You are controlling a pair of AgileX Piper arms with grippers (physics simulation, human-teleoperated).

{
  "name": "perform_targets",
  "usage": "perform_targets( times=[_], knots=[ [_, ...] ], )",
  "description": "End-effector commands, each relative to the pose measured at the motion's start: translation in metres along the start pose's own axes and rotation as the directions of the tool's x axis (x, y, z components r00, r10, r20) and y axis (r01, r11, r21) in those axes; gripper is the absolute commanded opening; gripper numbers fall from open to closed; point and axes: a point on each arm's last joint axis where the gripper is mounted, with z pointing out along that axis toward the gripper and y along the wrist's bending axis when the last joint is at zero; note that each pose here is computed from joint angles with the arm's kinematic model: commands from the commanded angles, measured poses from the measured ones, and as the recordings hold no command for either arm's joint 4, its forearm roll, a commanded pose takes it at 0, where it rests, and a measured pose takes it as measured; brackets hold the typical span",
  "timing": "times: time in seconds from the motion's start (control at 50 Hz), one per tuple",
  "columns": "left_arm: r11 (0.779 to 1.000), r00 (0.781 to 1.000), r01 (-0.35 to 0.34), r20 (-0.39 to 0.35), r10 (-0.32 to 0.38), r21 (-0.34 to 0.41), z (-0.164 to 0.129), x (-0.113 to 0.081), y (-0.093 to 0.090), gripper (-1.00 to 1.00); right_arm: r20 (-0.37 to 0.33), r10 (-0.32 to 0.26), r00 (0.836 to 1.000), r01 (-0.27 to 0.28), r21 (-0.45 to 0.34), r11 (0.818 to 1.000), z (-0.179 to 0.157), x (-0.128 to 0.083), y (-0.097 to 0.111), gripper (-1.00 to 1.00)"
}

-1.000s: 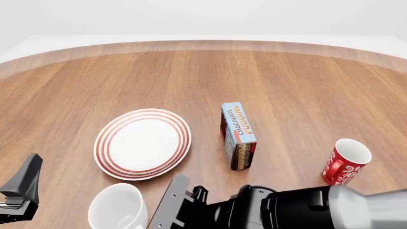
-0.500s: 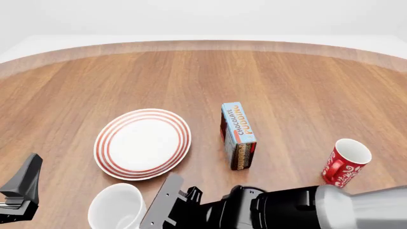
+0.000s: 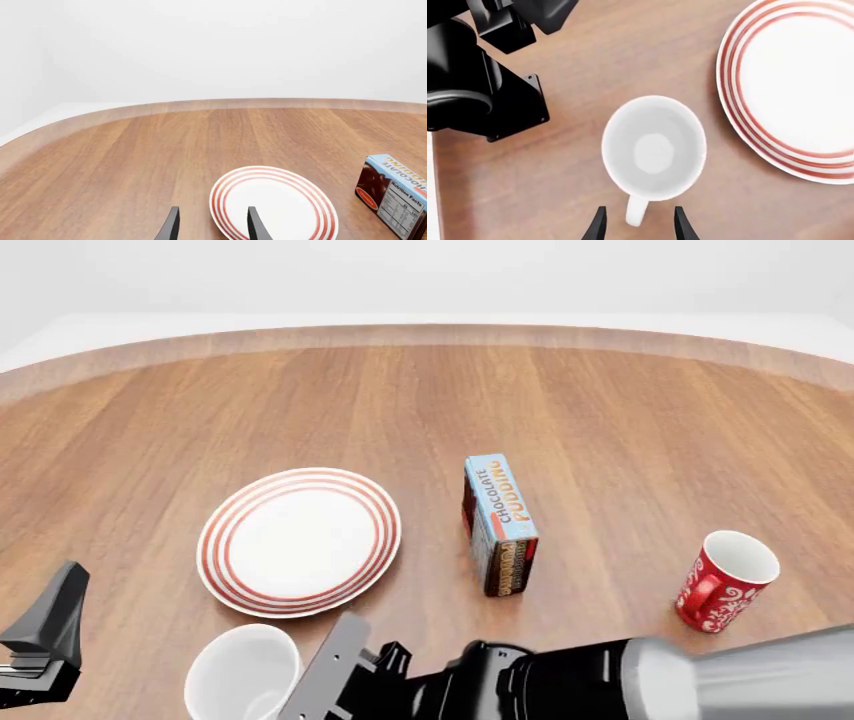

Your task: Pick up the white mug and put it on the plate, and put the chocolate pudding to the right of the plate.

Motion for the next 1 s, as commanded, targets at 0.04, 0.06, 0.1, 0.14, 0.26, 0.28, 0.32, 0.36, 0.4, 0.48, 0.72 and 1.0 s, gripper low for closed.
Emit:
perform_targets(
  times=[0.04, 0.06, 0.1, 0.14, 0.26, 0.28, 0.32, 0.36, 0.4, 0.48, 0.72, 1.0],
  knots=[
    [1.0, 1.0, 0.0, 0.0, 0.0, 0.0, 0.0, 0.0, 0.0, 1.0, -0.005, 0.008, 1.0, -0.008, -0.011, 1.0, 0.009, 0.001, 0.006, 1.0],
    [1.0, 1.0, 0.0, 0.0, 0.0, 0.0, 0.0, 0.0, 0.0, 1.0, -0.006, 0.009, 1.0, -0.009, -0.012, 1.0, 0.009, 0.001, 0.006, 1.0],
    [1.0, 1.0, 0.0, 0.0, 0.0, 0.0, 0.0, 0.0, 0.0, 1.0, -0.008, 0.01, 1.0, -0.01, -0.014, 1.0, 0.01, 0.001, 0.007, 1.0],
    [1.0, 1.0, 0.0, 0.0, 0.0, 0.0, 0.0, 0.0, 0.0, 1.0, -0.009, 0.01, 1.0, -0.01, -0.014, 1.0, 0.011, 0.001, 0.007, 1.0],
    [1.0, 1.0, 0.0, 0.0, 0.0, 0.0, 0.0, 0.0, 0.0, 1.0, -0.01, 0.014, 1.0, -0.014, -0.015, 1.0, 0.012, 0.001, 0.008, -1.0],
    [1.0, 1.0, 0.0, 0.0, 0.0, 0.0, 0.0, 0.0, 0.0, 1.0, -0.01, 0.014, 1.0, -0.015, -0.014, 1.0, 0.012, 0.001, 0.008, -1.0],
    [1.0, 1.0, 0.0, 0.0, 0.0, 0.0, 0.0, 0.0, 0.0, 1.0, -0.01, 0.015, 1.0, -0.015, -0.015, 1.0, 0.012, 0.001, 0.008, -1.0],
    [1.0, 1.0, 0.0, 0.0, 0.0, 0.0, 0.0, 0.0, 0.0, 1.0, -0.007, 0.016, 1.0, -0.016, -0.015, 1.0, 0.011, 0.001, 0.008, -1.0],
    [1.0, 1.0, 0.0, 0.0, 0.0, 0.0, 0.0, 0.0, 0.0, 1.0, -0.005, 0.016, 1.0, -0.016, -0.013, 1.0, 0.01, 0.0, 0.007, -1.0],
    [1.0, 1.0, 0.0, 0.0, 0.0, 0.0, 0.0, 0.0, 0.0, 1.0, 0.001, 0.015, 1.0, -0.015, -0.008, 1.0, 0.007, -0.001, 0.004, -1.0],
    [1.0, 1.0, 0.0, 0.0, 0.0, 0.0, 0.0, 0.0, 0.0, 1.0, 0.027, -0.006, 1.0, 0.006, 0.004, 1.0, -0.005, -0.008, -0.002, -1.0],
    [1.0, 1.0, 0.0, 0.0, 0.0, 0.0, 0.0, 0.0, 0.0, 1.0, 0.054, -0.019, 0.998, 0.018, 0.024, 1.0, -0.018, -0.012, -0.012, -1.0]
  ],
)
